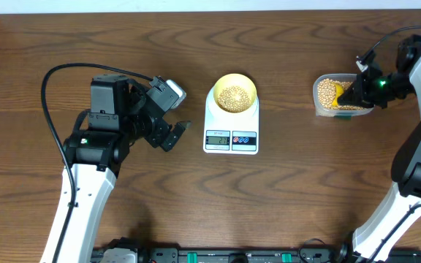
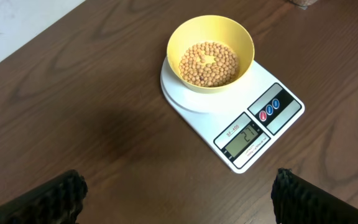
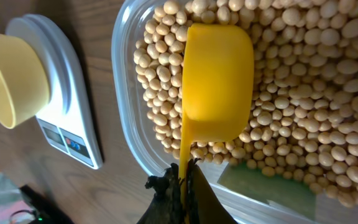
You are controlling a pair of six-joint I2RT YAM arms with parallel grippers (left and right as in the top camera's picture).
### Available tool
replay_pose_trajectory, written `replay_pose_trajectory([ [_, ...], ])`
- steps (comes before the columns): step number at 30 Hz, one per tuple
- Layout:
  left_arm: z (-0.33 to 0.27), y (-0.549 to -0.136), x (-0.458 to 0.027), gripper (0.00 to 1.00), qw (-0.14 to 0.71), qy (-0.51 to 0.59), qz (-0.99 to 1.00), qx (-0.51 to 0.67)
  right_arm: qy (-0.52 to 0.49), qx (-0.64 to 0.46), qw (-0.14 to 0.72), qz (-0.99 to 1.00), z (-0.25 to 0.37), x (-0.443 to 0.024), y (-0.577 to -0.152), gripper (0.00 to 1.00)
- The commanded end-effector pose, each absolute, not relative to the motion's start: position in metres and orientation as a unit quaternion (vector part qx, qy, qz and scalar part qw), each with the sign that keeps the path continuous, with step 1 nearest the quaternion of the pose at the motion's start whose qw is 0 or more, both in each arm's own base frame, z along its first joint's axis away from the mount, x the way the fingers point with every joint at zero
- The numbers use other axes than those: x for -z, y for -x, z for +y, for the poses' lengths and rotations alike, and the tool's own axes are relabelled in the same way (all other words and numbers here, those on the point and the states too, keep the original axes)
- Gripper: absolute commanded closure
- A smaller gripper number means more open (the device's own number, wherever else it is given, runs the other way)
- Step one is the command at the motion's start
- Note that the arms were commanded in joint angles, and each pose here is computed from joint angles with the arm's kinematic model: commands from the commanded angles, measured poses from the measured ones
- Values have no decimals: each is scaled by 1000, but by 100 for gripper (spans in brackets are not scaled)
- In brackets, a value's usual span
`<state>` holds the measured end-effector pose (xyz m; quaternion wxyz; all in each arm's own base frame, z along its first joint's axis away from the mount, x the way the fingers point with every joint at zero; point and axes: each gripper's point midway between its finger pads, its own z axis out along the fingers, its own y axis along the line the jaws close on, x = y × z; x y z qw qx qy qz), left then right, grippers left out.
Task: Scoop item into bowl and weigh 50g on scale
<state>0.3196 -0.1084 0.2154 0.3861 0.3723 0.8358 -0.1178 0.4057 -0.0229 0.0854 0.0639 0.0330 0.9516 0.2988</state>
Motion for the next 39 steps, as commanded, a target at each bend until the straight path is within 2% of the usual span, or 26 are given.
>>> replay_pose_trajectory([
  [1,-106,-319,-212,3,384,-364,841,117,-54,-360,92,927,-23,-104,-409,99],
  [11,-106,-319,-212,3,384,-364,841,117,-84,-443,140,882,-47,-135,-404,99],
  [21,-106,-319,-212,3,384,-364,841,117,-125,-450,143,873,-73,-138,-393,99],
  [27,-106,-319,-212,3,384,-364,841,117,-136,-476,172,852,-87,-150,-390,99],
  [39,-106,-319,-212,3,384,-364,841,117,-116,-517,177,830,-69,-166,-388,99],
])
